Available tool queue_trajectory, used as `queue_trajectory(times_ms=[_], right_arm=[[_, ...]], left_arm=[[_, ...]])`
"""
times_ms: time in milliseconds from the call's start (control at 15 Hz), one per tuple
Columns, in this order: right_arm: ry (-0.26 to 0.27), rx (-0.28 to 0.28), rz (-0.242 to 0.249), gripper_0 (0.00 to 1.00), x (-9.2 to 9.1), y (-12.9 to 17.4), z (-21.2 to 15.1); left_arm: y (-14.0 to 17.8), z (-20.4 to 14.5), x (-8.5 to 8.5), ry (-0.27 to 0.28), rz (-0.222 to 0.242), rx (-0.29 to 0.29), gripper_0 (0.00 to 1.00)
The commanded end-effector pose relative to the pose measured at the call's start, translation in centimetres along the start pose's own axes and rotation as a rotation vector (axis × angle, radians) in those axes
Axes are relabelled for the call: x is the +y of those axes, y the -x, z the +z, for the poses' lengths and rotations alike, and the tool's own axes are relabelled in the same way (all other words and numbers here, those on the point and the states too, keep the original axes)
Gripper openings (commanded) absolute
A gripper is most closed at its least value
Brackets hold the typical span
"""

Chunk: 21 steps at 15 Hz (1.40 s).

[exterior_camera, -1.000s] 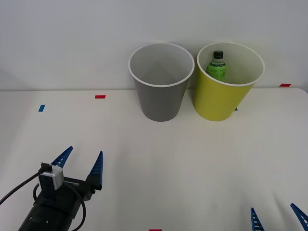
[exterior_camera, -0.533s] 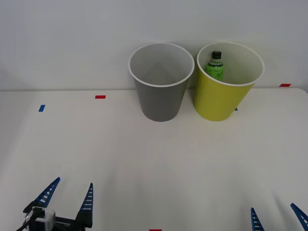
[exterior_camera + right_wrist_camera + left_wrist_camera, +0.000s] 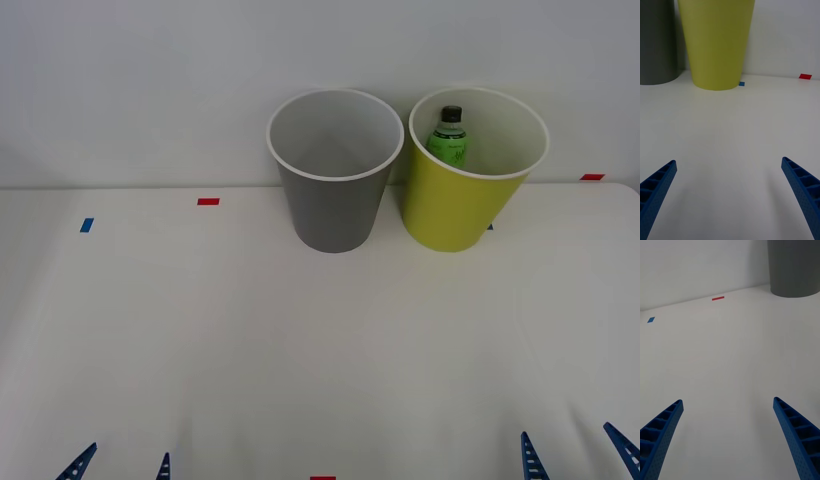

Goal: Put cans in the gray bin and PET bottles in the light green bin.

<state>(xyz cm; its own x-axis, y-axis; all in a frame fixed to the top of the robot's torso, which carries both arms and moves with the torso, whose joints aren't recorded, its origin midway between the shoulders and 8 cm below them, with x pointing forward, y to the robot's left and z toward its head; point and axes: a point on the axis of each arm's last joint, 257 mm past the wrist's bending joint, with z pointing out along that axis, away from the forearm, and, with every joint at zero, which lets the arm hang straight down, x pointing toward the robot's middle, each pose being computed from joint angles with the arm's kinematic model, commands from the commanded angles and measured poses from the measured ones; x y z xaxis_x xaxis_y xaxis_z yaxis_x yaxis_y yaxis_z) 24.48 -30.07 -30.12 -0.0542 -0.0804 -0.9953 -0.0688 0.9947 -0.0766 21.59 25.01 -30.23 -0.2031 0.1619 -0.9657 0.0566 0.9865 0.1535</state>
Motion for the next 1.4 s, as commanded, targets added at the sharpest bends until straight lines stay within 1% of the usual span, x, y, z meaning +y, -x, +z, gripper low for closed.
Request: queue_trajectory(times_ms=[67, 133, 267, 400, 667, 1400], right_arm=[[0.0, 0.0, 0.0, 0.97, 0.0, 0.0, 0.0], [0.0, 0.0, 0.0, 0.97, 0.0, 0.0, 0.0], [0.0, 0.0, 0.0, 0.97, 0.0, 0.0, 0.0], [0.0, 0.0, 0.0, 0.97, 0.0, 0.0, 0.0], [0.0, 0.0, 0.0, 0.97, 0.0, 0.0, 0.0], [0.0, 0.0, 0.0, 0.97, 0.0, 0.0, 0.0]], left_arm=[[-0.61, -1.02, 0.27, 0.021, -0.024, 0.021, 0.81], [-0.43, -1.17, 0.38, 0.026, -0.027, 0.014, 0.82], [-0.35, -1.26, 0.38, 0.026, -0.015, 0.01, 1.0], [-0.47, -1.47, 0.14, 0.024, -0.014, 0.015, 1.0], [-0.82, -1.86, -0.48, 0.019, -0.029, 0.028, 1.0], [-0.82, -1.86, -0.48, 0.019, -0.029, 0.028, 1.0]])
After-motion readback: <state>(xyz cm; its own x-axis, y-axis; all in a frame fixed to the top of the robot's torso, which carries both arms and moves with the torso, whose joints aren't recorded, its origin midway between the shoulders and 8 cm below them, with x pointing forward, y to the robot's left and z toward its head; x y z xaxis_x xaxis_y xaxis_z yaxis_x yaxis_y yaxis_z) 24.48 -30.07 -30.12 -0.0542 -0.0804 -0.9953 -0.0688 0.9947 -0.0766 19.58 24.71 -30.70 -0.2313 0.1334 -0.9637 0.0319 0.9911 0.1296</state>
